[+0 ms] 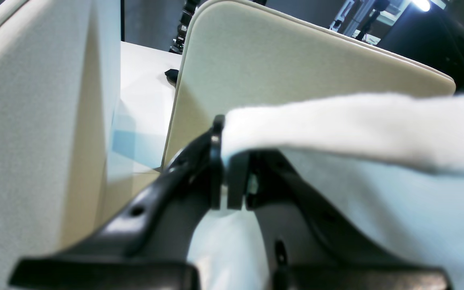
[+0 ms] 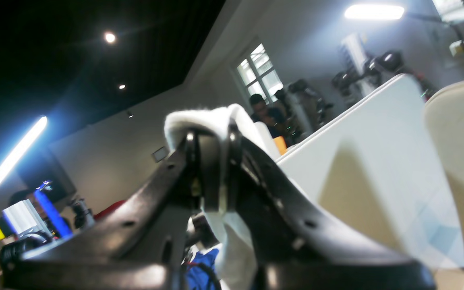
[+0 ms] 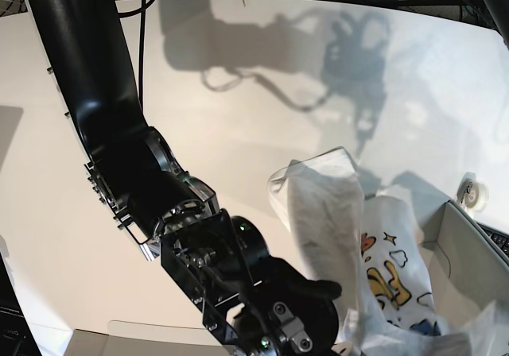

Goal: Layout the t-shirt on the table in an organized manner, then fold the t-shirt properly
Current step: 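Swing the held t-shirt with both grippers to flip it over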

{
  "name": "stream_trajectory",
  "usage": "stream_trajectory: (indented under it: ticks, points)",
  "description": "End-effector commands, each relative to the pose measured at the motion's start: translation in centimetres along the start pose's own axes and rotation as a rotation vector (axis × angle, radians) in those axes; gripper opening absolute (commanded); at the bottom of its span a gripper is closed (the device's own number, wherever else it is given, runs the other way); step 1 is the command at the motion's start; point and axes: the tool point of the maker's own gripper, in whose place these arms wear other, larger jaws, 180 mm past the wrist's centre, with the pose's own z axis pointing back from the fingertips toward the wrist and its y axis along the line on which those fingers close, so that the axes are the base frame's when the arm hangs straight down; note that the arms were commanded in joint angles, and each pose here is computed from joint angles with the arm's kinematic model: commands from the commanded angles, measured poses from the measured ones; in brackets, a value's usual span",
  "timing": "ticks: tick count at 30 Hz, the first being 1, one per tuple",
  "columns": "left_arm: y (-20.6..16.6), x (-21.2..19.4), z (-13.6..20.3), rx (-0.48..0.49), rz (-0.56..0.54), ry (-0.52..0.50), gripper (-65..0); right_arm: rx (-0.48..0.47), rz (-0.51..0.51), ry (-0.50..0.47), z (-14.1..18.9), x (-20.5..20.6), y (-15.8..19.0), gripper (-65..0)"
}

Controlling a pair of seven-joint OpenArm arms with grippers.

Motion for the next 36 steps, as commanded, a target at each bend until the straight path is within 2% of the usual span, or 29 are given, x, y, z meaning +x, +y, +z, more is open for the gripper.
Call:
stream_trajectory:
  ticks: [1, 7, 11, 17, 23, 27, 30, 33, 36]
  points:
    - [0.1, 3.5, 1.0, 0.013, -0.016, -0.094, -65.0, 0.069, 0.006, -0.058, -0.1, 2.0, 2.6, -65.0]
    - [0.2, 3.6, 1.0, 0.015, -0.016, -0.1, -65.0, 0.095, 0.025, -0.039, 0.1, 1.2, 3.7, -65.0]
    - [0.2, 3.7, 1.0, 0.015, -0.015, -0.103, -65.0, 0.072, 0.022, -0.114, 0.3, 4.0, 2.8, -65.0]
    - [-0.8, 4.2, 1.2, -0.006, -0.033, -0.117, -65.0, 0.006, 0.142, -0.107, 0.5, 5.6, 1.4, -65.0]
    - [-2.6, 4.7, 1.3, -0.045, -0.065, -0.13, -65.0, -0.058, 0.232, -0.164, 1.8, 9.2, 0.4, -65.0]
    - [-2.7, 4.7, 1.4, -0.047, -0.068, -0.126, -65.0, -0.072, 0.28, -0.142, 2.3, 9.5, 0.7, -65.0]
    - [-1.4, 5.4, 2.5, -0.014, -0.079, -0.132, -65.0, -0.087, 0.341, -0.153, 2.9, 10.1, 0.9, -65.0]
    - [-1.1, 5.7, 2.8, -0.007, -0.081, -0.142, -65.0, -0.122, 0.408, -0.175, 3.8, 11.3, -0.1, -65.0]
    - [-0.5, 6.0, 3.3, 0.008, -0.086, -0.147, -65.0, -0.188, 0.417, -0.154, 5.0, 10.9, -3.1, -65.0]
